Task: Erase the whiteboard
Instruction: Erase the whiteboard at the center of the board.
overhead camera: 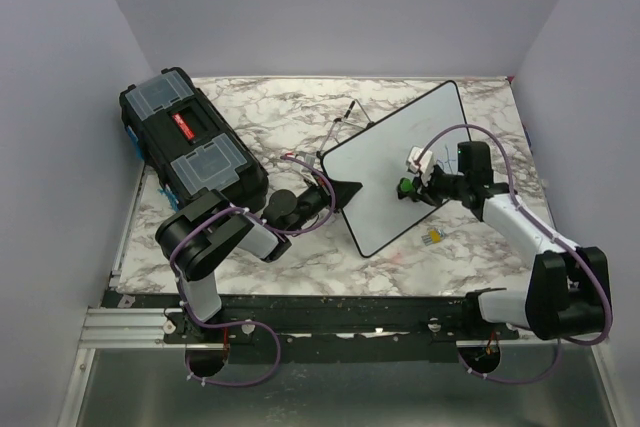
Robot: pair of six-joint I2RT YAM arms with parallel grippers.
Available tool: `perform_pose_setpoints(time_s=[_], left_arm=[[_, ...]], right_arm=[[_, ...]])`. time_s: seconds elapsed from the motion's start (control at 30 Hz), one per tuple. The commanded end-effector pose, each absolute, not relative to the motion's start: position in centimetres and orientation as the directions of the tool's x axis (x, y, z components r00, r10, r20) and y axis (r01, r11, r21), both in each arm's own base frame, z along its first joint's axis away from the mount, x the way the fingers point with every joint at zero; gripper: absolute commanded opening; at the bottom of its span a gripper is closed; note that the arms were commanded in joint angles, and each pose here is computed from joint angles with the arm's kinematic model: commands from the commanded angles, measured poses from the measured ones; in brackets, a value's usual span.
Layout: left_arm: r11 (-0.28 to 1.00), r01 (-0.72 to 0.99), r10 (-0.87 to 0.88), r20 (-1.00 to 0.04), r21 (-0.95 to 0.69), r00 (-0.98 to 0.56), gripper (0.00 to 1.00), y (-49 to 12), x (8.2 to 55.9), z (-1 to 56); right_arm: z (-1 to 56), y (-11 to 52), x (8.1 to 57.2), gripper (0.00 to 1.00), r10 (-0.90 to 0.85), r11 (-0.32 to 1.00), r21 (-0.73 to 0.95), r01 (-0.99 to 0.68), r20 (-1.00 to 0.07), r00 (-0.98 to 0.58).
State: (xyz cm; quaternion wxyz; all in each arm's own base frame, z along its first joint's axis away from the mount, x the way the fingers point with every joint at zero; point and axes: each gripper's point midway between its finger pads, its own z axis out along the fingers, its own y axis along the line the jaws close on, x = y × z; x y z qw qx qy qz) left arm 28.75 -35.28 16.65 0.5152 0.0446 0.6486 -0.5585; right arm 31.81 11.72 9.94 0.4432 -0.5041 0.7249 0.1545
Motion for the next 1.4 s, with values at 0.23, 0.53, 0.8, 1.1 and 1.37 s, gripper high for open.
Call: perform_pose_setpoints(time_s=[0.23, 0.53, 0.8, 1.1, 1.37], left_arm=[[0.183, 0.767, -0.579, -0.698, -0.615, -0.422, 0.00, -36.6, 26.4, 22.8], [0.185, 0.769, -0.580, -0.700, -0.612, -0.417, 0.00, -36.5, 26.3, 22.9], [0.184, 0.770, -0.582, -0.700, -0.610, -0.415, 0.00, -36.5, 26.3, 23.0], [0.184, 0.771, -0.581, -0.701, -0.609, -0.414, 0.00, -36.6, 26.4, 23.0], [0.185, 0.773, -0.581, -0.702, -0.607, -0.412, 0.00, -36.5, 26.4, 23.1]], right_arm=[[6.7, 12.4, 27.6, 0.01, -0.679, 0.348, -0.209, -0.914, -0.728, -0.092], [7.6, 8.1, 31.5, 0.01, -0.672, 0.507, -0.271, -0.818, -0.719, -0.179], [11.6, 9.9, 34.8, 0.01, -0.580, 0.524, -0.247, -0.815, -0.805, -0.129], [9.4, 15.2, 28.8, 0.01, -0.562, 0.336, -0.141, -0.931, -0.824, -0.078], [6.9, 11.6, 28.6, 0.01, -0.654, 0.425, -0.189, -0.886, -0.740, -0.156]])
